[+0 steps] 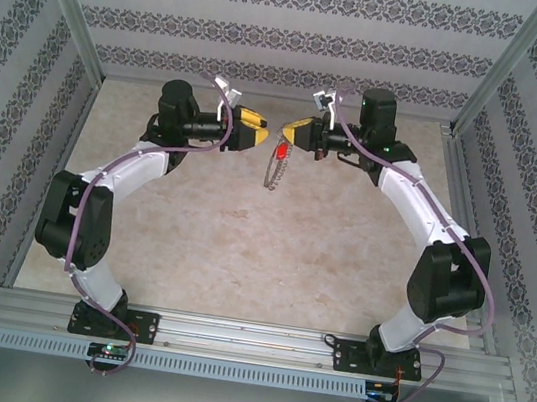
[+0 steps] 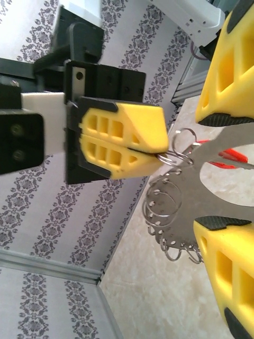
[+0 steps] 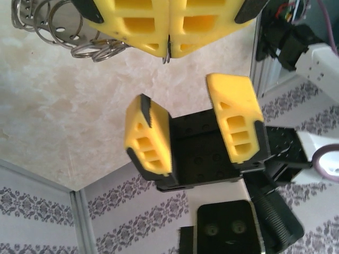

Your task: Put the keys on the keyring

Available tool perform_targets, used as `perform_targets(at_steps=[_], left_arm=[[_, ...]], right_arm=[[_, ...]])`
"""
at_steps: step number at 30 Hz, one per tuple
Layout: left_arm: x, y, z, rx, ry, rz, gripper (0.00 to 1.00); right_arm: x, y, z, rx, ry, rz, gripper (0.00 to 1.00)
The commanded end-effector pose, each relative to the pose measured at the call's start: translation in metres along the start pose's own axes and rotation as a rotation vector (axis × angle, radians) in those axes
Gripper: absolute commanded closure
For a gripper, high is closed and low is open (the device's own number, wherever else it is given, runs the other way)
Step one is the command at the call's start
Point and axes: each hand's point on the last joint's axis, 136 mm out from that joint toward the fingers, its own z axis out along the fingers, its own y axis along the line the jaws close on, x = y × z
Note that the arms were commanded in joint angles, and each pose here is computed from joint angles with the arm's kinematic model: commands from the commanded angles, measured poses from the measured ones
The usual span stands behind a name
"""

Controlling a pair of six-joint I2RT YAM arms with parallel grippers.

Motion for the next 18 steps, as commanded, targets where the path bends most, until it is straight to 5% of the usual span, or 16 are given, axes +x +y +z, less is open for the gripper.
perform_targets(at_steps=[1,18], left_arm=[[0.004,-0.001,0.001,0.044,0.044,-0.01,0.5],[0.01,-0.006,0.007,0.107,0.073,-0.061,0.51]], right_arm=[[0.014,0.009,-0.006,-0.068,0.082,-0.023,1.0],[0.022,0.003,0.007,-0.112,0.121,0.009,1.0]])
